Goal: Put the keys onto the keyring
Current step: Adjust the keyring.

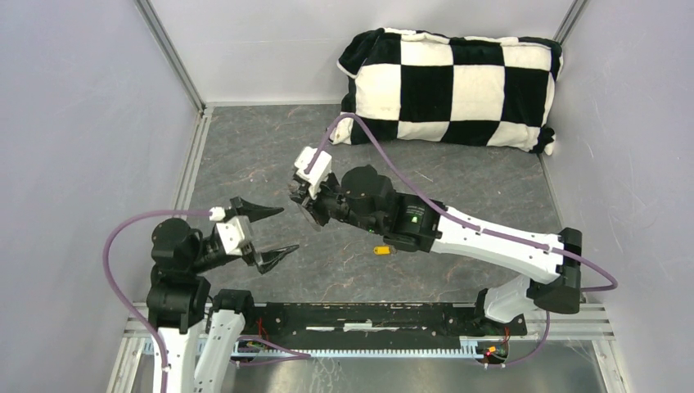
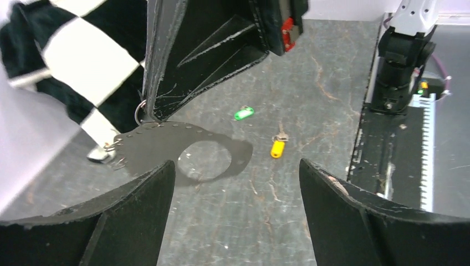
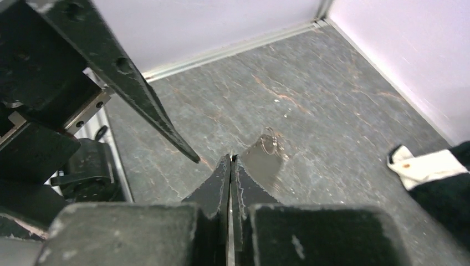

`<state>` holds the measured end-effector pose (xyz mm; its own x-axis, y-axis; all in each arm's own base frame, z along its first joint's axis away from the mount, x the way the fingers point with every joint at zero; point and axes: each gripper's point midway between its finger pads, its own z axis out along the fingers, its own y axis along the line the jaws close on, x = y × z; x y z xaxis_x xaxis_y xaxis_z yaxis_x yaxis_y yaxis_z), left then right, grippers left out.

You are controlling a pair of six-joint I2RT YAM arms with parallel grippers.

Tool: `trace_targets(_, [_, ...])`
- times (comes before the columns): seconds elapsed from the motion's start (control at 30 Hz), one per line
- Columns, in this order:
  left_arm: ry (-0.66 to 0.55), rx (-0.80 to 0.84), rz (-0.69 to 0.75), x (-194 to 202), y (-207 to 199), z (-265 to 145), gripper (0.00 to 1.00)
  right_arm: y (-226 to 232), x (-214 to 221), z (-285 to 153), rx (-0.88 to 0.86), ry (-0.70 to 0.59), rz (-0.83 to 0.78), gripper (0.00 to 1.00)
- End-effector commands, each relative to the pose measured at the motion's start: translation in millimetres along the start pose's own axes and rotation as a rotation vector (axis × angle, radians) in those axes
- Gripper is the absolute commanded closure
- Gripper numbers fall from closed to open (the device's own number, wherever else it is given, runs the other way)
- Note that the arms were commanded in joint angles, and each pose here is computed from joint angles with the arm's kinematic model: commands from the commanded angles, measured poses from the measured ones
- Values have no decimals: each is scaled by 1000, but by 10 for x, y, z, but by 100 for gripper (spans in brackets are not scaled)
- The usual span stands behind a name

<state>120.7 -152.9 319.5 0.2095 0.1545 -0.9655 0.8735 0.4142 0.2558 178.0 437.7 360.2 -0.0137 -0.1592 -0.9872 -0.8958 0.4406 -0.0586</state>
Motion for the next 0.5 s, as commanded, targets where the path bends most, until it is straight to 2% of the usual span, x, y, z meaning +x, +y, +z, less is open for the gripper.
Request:
trace_targets(0.0, [-32,13,-185,-11,107,128,11,-193,-166,21,165,-5,-39,99])
trace_targets(0.2, [-49,-59,-281,16,354,225,10,-147,-241,90,210,-34,-26,99])
trace_targets(0.4, [-41,-83,-266,111,383,225,13,-91,-278,149,230,-49,-12,99])
trace_targets(0.47, [-20,-86,-209,164,399,216,16,-74,-277,164,231,-50,-12,99])
